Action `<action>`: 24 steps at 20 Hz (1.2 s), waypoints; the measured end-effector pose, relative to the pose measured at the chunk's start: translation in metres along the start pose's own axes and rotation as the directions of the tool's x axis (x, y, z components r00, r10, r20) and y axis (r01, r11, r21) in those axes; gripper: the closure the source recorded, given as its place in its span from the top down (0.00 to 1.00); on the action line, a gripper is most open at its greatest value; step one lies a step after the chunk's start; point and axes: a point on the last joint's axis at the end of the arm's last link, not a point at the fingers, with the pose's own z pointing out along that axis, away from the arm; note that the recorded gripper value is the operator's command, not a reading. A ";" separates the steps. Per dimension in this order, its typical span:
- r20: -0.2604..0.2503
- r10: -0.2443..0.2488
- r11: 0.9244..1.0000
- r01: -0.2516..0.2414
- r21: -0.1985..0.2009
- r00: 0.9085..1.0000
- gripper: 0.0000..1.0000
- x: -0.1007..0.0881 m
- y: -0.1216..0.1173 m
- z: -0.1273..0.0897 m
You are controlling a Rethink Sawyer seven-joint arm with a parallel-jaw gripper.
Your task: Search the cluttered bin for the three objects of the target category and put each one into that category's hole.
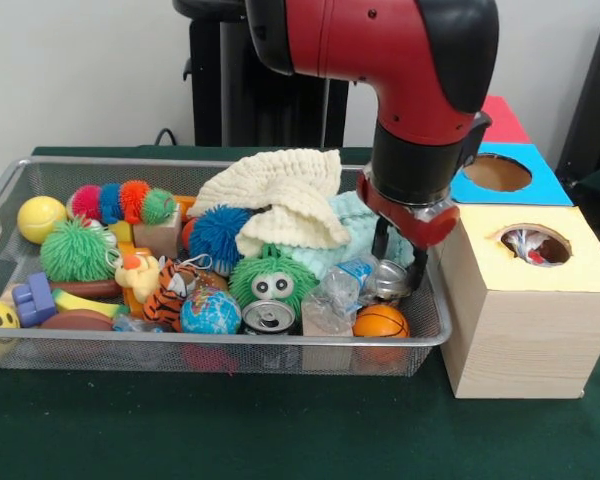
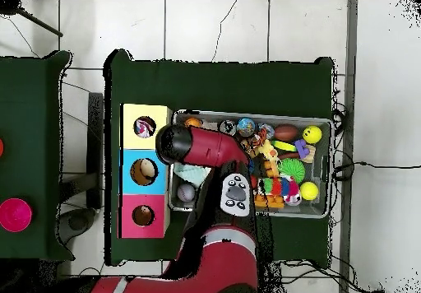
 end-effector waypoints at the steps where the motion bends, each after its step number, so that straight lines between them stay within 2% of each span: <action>1: -0.001 0.004 1.000 -0.004 0.001 1.000 1.00 0.000 -0.001 -0.001; 9: 0.003 0.030 1.000 -0.030 -0.001 1.000 1.00 -0.008 -0.003 -0.033; 13: 0.006 0.044 0.999 -0.044 0.001 0.999 1.00 -0.018 0.000 -0.046; 24: 0.012 0.039 0.999 -0.040 0.021 0.999 1.00 -0.049 0.021 -0.040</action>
